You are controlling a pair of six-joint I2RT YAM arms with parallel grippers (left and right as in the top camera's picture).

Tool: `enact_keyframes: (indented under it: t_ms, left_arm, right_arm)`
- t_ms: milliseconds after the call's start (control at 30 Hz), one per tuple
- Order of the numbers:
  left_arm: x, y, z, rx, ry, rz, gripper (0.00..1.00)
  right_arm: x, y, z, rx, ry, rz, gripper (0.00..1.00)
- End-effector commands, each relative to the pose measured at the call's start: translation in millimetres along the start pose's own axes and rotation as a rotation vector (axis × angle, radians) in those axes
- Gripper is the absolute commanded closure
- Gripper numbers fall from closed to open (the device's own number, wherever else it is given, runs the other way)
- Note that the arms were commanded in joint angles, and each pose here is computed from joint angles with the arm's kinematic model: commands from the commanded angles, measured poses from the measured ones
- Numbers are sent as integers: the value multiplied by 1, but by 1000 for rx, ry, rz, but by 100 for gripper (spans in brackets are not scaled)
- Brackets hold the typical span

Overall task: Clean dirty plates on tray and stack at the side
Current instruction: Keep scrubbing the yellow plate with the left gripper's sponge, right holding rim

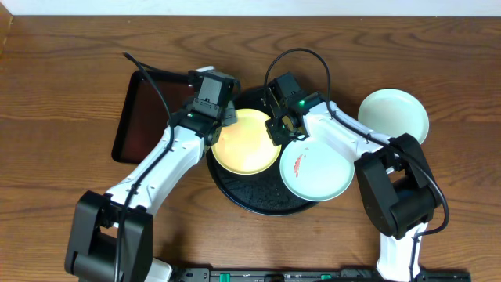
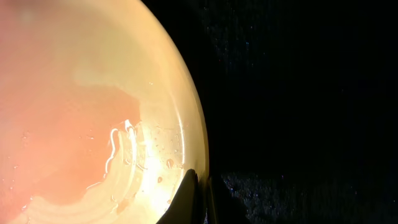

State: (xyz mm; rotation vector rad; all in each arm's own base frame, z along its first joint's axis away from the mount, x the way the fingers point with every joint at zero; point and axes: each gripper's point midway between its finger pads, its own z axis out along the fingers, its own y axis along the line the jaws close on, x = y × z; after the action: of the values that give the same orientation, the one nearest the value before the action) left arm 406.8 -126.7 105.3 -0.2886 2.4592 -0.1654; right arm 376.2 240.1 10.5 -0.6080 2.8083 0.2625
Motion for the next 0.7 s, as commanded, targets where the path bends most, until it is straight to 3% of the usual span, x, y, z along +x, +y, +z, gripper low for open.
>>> enact_keyframes:
  t_ms: [0, 200, 333, 400, 567, 667]
  left_arm:
    - [35, -35, 8, 191, 180, -119, 92]
    - [69, -28, 40, 146, 291, -135, 92]
    - [85, -11, 69, 93, 320, -66, 92]
    - [80, 9, 73, 13, 293, -31, 92]
    - [52, 86, 68, -351, 160, 73, 93]
    - [33, 105, 60, -461, 83, 122, 93]
  right_arm:
    - [5, -14, 4, 59, 21, -23, 99]
    - [5, -14, 4, 59, 21, -23, 99]
    - [7, -14, 3, 60, 27, -23, 99]
    - [7, -14, 3, 61, 29, -23, 99]
    - [9, -14, 3, 61, 36, -23, 99]
    - [10, -14, 3, 62, 40, -23, 99]
